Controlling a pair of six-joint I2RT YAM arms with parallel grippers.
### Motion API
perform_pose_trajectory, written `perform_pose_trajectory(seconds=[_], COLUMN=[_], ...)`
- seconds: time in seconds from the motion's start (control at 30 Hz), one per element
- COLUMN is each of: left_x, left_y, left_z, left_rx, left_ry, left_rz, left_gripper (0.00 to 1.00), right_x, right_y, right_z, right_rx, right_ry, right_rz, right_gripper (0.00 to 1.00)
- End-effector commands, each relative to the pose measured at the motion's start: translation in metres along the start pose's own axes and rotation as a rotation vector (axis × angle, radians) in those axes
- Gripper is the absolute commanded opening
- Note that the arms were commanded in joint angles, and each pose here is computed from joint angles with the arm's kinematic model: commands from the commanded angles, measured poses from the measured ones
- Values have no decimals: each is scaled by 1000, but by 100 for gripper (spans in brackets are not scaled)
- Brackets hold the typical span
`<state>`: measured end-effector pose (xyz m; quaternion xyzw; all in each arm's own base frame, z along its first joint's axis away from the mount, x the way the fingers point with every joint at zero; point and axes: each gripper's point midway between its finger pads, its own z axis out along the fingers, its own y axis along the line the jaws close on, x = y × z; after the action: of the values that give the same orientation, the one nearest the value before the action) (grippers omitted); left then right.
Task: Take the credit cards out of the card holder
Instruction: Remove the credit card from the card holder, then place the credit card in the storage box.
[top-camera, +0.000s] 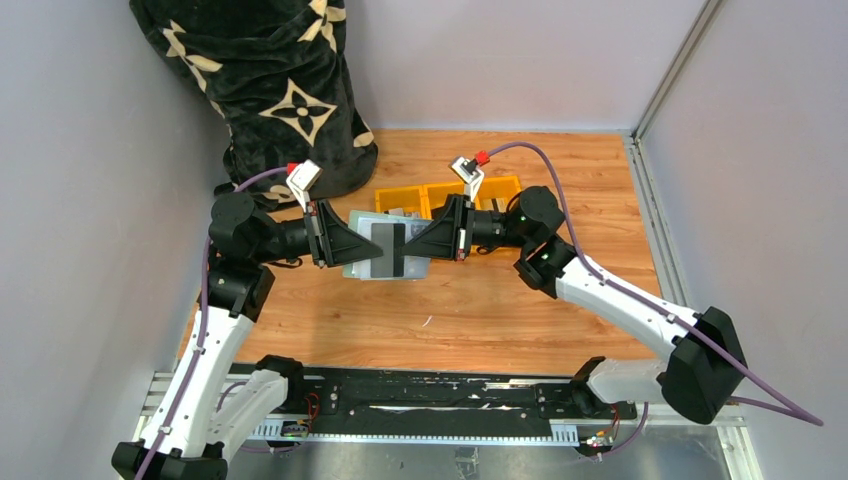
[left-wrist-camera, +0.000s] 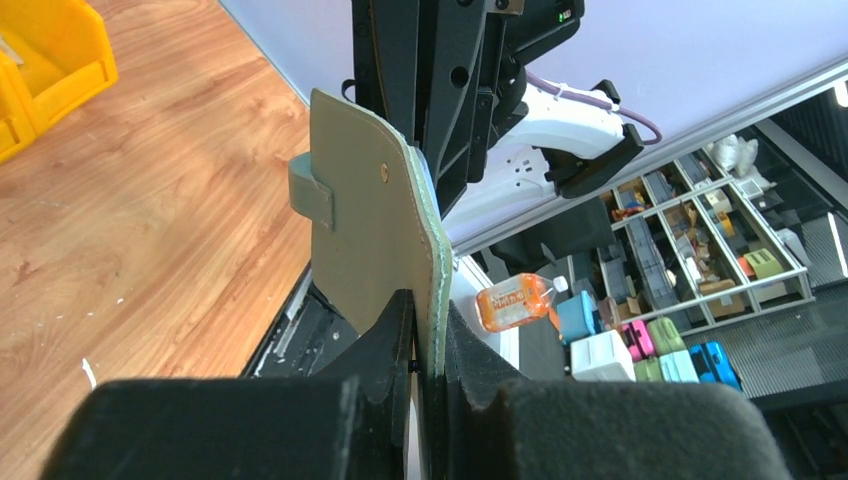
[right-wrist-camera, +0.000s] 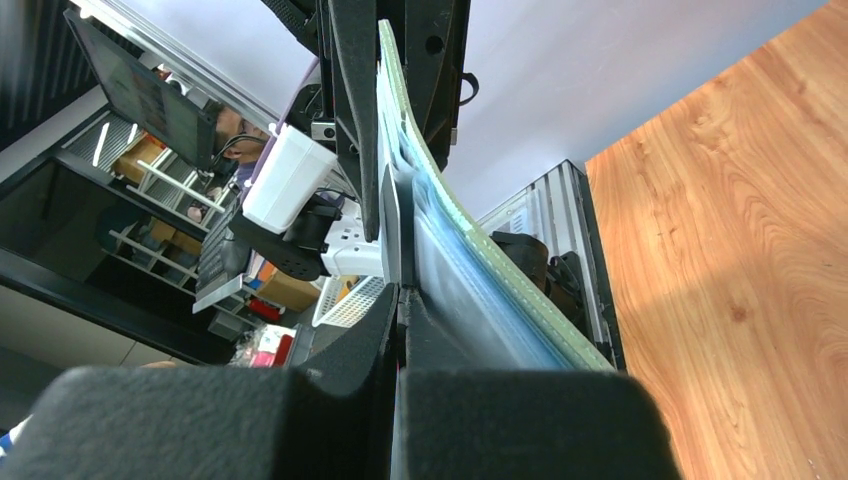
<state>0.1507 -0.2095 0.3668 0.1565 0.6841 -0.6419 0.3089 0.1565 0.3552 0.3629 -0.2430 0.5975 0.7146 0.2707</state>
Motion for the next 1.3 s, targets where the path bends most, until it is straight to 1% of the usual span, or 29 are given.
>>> perform_pose_trajectory(seconds=[0.0, 0.1, 0.13, 0.17, 0.2, 0.27, 0.33, 0.4, 0.43, 0.5, 0.63, 0.73, 0.87, 1.07, 1.17, 1.27], left_x=[1, 0, -1, -2, -2, -3, -3, -3, -2, -1, 1, 0, 0, 1, 3, 6], left_y=[-17, -14, -13, -12, -10, -9, -9, -9, -8, -6, -5, -5, -6, -7, -6, -8], left_z=[-2, -2, -1, -1, -1, -1, -2, -2, -2, -3, -3, -4, -4, -6, -6, -10], left_rx=[53, 40, 32, 25, 16, 5, 4, 0, -5, -15, -21, -28, -35, -40, -42, -49], left_ry=[15, 4, -2, -7, -11, -18, -17, -15, -14, -10, -3, 6, 20, 32, 39, 53], left_rz=[59, 59, 59, 63, 66, 74, 76, 79, 83, 87, 99, 107, 127, 155, 180, 261], left_gripper=[9, 3, 0, 0, 0, 0, 0, 0, 0, 0, 0, 0, 0, 0, 0, 0], right_x=[4, 2, 1, -1, -2, -3, -6, -8, -9, -11, -13, -13, -21, -35, -44, -48], right_y=[-15, -9, -6, -4, -2, 1, 3, 5, 6, 7, 14, 10, -3, -31, -54, -91], right_z=[-7, -5, -3, -2, 0, 3, 7, 10, 12, 14, 16, 12, -8, -51, -75, -105], right_rx=[60, 37, 24, 14, 1, -21, -46, -71, -81, -98, -155, -150, -82, 125, 276, 506], right_ry=[1, -1, -6, -14, -21, -29, -35, -42, -44, -47, -46, -43, -71, -111, -123, -129], right_rz=[-16, -16, -12, -6, 1, 14, 22, 35, 39, 49, 59, 66, 41, -32, -57, -78], right_gripper=[0, 1, 6, 22, 30, 40, 45, 46, 46, 40, 15, 0, 0, 0, 0, 0])
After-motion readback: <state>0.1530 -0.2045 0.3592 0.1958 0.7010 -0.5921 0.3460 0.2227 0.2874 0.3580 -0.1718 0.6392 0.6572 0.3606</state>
